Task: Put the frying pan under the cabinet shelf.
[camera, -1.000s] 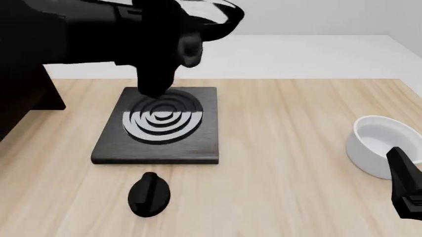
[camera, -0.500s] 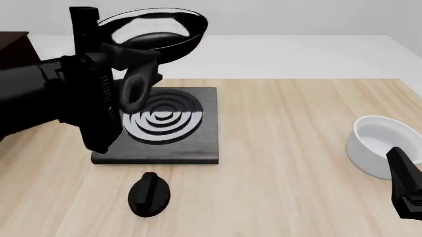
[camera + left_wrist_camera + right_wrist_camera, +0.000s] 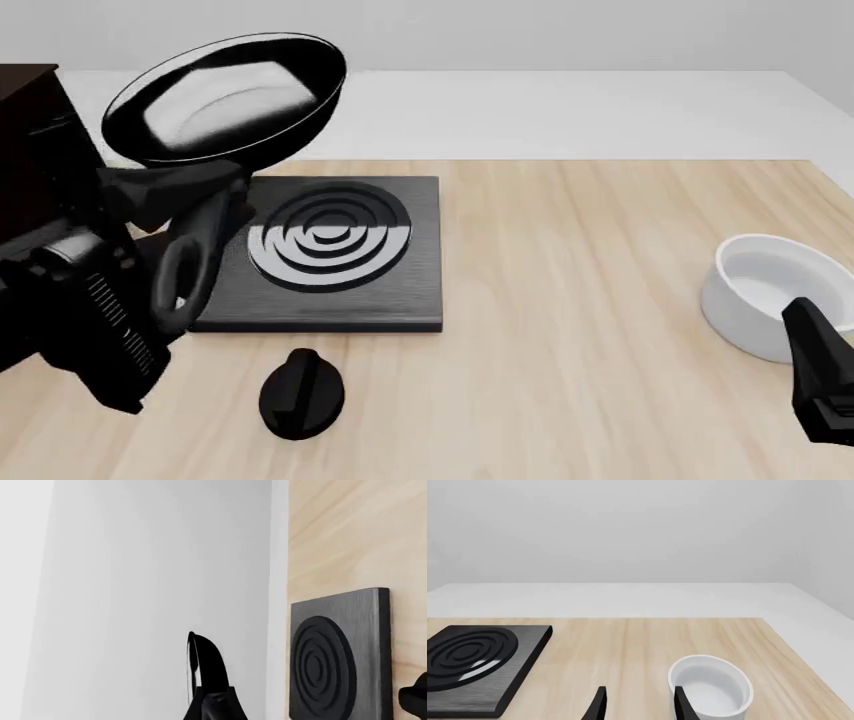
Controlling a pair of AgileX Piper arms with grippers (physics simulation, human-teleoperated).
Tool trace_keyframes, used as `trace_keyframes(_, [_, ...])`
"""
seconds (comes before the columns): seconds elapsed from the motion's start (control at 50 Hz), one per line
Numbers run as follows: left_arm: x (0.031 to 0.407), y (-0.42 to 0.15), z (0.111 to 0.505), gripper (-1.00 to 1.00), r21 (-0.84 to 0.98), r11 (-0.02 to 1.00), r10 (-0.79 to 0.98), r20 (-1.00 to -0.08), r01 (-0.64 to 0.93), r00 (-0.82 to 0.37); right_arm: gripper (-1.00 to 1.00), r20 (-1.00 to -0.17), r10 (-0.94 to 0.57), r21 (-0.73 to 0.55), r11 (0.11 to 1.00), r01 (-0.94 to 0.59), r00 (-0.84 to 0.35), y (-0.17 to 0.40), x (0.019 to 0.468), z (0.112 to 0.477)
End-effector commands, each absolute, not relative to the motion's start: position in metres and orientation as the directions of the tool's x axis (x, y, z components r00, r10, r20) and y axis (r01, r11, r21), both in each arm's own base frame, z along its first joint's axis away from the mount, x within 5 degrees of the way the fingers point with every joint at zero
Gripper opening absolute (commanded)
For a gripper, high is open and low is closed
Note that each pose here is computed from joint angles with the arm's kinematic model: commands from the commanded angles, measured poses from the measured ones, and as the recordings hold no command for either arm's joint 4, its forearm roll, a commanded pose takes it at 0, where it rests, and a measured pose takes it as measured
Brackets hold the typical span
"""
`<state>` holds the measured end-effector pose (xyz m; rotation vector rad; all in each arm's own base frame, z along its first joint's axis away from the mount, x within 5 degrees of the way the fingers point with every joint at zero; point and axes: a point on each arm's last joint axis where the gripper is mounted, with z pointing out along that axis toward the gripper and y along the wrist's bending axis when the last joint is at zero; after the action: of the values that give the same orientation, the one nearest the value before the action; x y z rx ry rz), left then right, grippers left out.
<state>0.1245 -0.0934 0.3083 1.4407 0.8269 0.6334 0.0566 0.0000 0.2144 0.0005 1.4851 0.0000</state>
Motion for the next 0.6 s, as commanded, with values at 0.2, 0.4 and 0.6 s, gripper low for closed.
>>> trace_keyframes(0.2, [0.098, -0.06, 0.29, -1.0, 0.999, 0.042, 0.851, -0.05, 0.027, 0.522, 1.0, -0.996, 0.0, 0.0, 1.0, 0.0, 0.086, 0.0, 0.057, 0.214])
trace_keyframes(0.4, [0.086, -0.05, 0.277, -1.0, 0.995, 0.082, 0.86, -0.1, 0.058, 0.5, 1.0, -0.996, 0.0, 0.0, 1.0, 0.0, 0.086, 0.0, 0.057, 0.214])
trace_keyframes(0.6, [0.077, -0.041, 0.275, -1.0, 0.99, 0.131, 0.875, -0.142, 0.055, 0.463, 1.0, -0.996, 0.0, 0.0, 1.0, 0.0, 0.086, 0.0, 0.057, 0.214])
